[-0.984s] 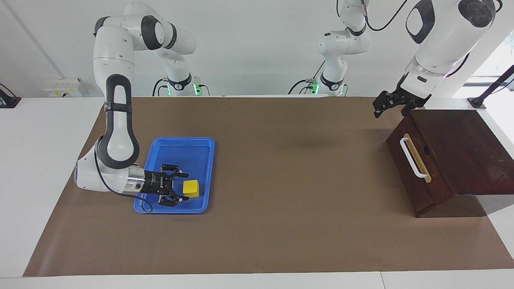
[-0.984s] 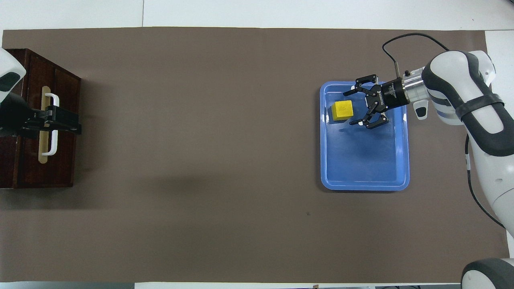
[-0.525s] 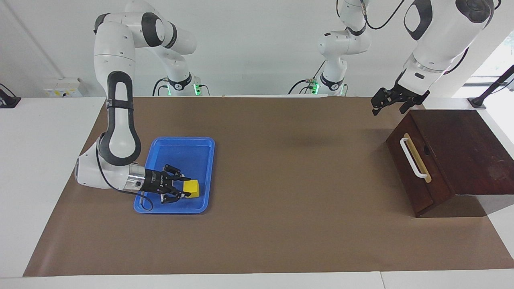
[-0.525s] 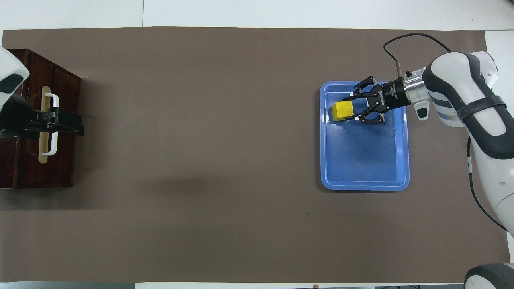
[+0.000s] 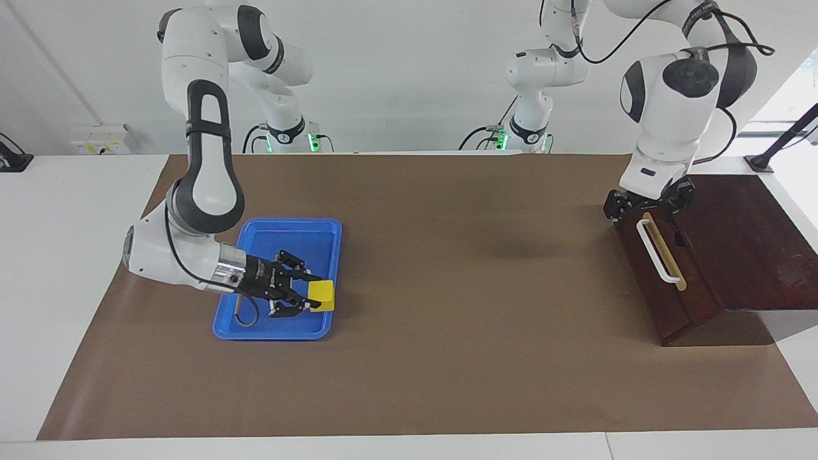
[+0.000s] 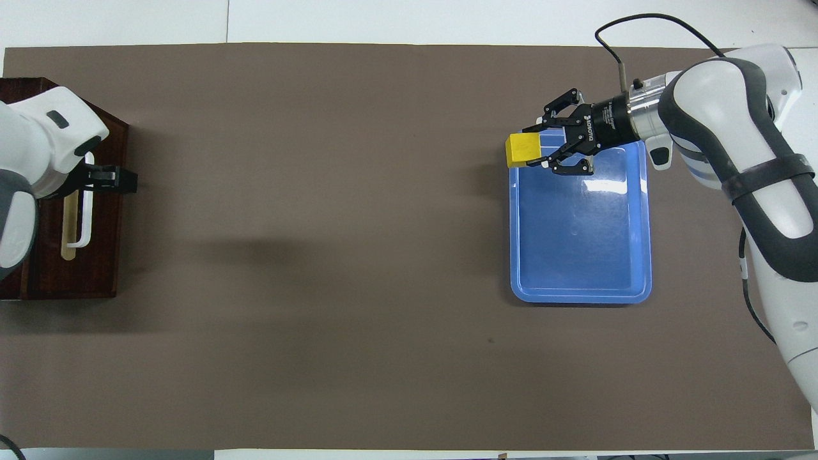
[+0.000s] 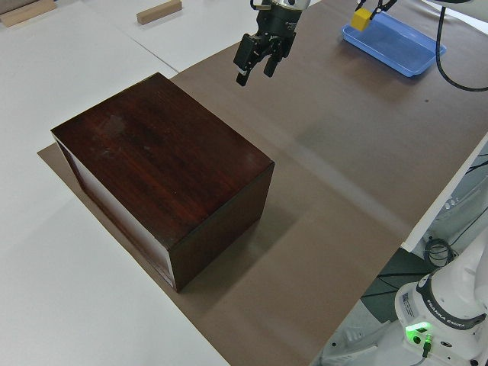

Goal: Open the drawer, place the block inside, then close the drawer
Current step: 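Lift the block with the right gripper while the left gripper pulls the drawer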

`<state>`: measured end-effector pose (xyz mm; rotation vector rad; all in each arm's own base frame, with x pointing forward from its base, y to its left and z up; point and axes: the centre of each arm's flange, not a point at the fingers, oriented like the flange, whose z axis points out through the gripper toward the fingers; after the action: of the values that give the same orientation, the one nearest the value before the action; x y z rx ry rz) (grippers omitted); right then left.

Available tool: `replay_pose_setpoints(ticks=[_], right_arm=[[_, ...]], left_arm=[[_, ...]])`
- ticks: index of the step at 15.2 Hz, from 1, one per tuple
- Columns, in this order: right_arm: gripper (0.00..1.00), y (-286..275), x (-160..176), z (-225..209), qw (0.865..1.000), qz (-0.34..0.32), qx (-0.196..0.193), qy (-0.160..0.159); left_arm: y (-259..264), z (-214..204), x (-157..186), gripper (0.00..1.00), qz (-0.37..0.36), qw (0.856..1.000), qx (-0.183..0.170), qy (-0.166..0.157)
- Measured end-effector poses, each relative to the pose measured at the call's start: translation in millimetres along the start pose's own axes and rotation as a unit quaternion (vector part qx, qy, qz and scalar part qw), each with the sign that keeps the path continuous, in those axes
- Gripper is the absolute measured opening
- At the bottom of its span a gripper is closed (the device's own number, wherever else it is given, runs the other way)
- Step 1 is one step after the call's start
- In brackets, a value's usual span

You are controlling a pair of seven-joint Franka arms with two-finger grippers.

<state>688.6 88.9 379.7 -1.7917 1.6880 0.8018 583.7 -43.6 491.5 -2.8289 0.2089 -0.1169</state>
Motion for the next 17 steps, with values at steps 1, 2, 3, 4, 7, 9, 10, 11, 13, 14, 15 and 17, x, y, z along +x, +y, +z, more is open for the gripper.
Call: replay_pose_setpoints(ticks=[1,2,3,4,7,9,10,11,13,14,15,17], right_arm=[[0.55,0,-27,1,1.0,0.001,0.001,0.0],[0.55,1,-55,5,1.0,0.001,0.0,0.001],[0.55,4,-79,11,1.0,0.002,-0.003,0.0],[0.55,8,-100,18,1.0,0.005,-0.007,0.001],[0.55,15,-143,37,1.0,0.011,-0.017,0.0],[0.55,17,-158,42,1.0,0.012,-0.019,0.0],[0.55,17,-161,40,1.0,0.01,-0.017,-0.001],[0.55,17,-162,37,1.0,0.009,-0.014,-0.001],[0.55,17,-164,30,1.0,0.008,-0.009,-0.001],[0.55,17,-164,27,1.0,0.008,-0.007,-0.001],[0.55,18,-165,25,1.0,0.007,-0.005,0.0],[0.55,17,-165,22,1.0,0.007,-0.003,0.0]], left_arm=[[5,15,4,1.0,0.01,1.0,0.005,0.001],[9,30,7,1.0,0.019,1.0,0.006,0.002],[12,44,8,1.0,0.025,1.0,0.005,0.005],[14,56,6,1.0,0.028,1.0,0.003,0.006],[1,73,1,1.0,0.034,0.999,0.008,0.004],[-8,74,0,1.0,0.042,0.999,0.012,0.005],[-12,75,-1,1.0,0.046,0.999,0.013,0.004],[-16,77,-2,1.0,0.047,0.999,0.013,0.002],[-15,89,-7,1.0,0.053,0.999,0.009,0.005],[-12,98,-11,1.0,0.055,0.998,0.006,0.007],[-11,106,-16,1.0,0.056,0.998,0.004,0.006],[-9,114,-19,1.0,0.058,0.998,0.001,0.008]])
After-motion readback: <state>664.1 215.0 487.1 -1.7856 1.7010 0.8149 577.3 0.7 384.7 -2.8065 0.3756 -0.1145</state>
